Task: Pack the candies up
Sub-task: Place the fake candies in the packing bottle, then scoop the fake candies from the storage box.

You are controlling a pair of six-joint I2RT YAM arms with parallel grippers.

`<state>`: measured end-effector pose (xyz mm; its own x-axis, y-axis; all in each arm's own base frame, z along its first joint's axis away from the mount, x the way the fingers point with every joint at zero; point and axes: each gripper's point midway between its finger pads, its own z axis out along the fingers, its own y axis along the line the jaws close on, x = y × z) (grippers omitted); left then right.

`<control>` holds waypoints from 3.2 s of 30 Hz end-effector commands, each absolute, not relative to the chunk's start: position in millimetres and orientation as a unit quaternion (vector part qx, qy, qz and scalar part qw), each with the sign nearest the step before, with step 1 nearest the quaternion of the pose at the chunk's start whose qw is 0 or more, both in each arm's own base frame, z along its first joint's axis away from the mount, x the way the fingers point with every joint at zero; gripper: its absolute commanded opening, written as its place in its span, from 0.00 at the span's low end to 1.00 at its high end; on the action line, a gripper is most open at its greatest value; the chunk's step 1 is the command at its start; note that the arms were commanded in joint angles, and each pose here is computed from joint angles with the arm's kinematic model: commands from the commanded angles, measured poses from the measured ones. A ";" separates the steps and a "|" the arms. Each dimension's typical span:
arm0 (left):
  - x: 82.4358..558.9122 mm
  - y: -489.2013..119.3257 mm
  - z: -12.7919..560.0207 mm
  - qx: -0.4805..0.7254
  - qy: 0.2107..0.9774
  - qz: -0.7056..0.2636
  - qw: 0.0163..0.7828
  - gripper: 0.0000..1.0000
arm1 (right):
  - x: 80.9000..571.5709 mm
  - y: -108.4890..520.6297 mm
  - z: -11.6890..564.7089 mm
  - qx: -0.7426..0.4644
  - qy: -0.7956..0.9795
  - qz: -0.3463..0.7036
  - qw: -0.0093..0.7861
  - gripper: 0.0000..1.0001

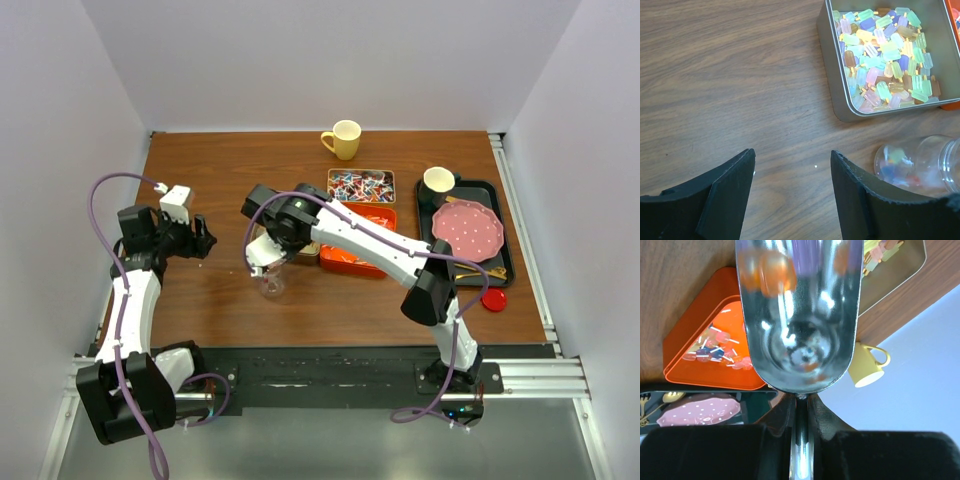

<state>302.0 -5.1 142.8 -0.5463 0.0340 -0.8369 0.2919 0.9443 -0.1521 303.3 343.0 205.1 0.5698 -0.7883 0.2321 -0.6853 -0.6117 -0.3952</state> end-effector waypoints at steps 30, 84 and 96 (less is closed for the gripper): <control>256.7 -135.4 225.6 0.290 0.708 -0.476 0.433 0.00 | 287.2 336.5 220.3 -0.801 0.571 -0.041 0.175 0.00; 307.5 -114.1 184.1 0.212 0.774 -0.401 0.442 0.87 | 440.5 111.1 160.9 -0.735 0.536 -0.406 -0.084 0.00; 304.9 -114.3 182.0 0.211 0.775 -0.401 0.441 0.87 | 409.2 166.0 134.4 -0.787 0.512 -0.340 -0.054 0.00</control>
